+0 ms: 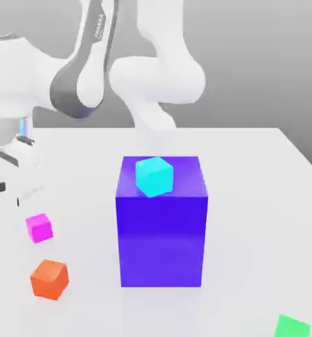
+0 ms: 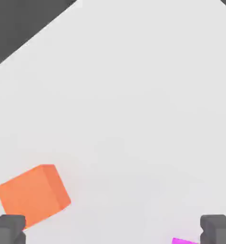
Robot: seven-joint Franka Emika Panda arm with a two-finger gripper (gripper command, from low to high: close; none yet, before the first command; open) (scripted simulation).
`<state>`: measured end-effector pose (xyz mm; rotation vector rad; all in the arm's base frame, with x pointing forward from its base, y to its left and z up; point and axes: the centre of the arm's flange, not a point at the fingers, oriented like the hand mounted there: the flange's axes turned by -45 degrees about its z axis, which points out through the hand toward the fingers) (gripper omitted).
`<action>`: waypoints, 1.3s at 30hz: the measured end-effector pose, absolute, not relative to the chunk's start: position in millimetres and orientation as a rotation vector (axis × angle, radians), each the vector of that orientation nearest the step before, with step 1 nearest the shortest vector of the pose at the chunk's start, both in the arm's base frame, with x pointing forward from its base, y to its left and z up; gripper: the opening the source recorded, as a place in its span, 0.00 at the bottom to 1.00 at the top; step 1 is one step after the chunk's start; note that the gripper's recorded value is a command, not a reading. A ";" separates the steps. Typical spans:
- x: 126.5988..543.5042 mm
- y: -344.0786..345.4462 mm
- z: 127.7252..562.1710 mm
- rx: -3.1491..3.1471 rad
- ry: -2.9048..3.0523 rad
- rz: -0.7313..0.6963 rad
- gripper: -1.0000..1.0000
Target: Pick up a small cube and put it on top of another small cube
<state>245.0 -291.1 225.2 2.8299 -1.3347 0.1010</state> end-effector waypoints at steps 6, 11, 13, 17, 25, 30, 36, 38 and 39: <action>213.3 -291.0 157.2 2.799 -1.418 0.003 0.50; 211.9 -289.1 130.6 2.799 -1.421 -0.001 0.00; 212.0 -289.1 130.6 2.799 -1.421 -0.001 0.00; 212.3 -289.4 134.9 2.800 -1.421 -0.001 0.00; 238.3 -281.3 191.6 2.887 -1.215 0.000 0.00; 311.4 -266.5 196.5 3.049 -0.518 -0.030 0.00; 393.5 -228.9 200.0 3.040 0.283 -0.056 0.00; 420.3 -211.0 201.8 2.990 0.545 -0.060 0.00; 433.4 -201.1 202.9 2.956 0.674 -0.061 0.00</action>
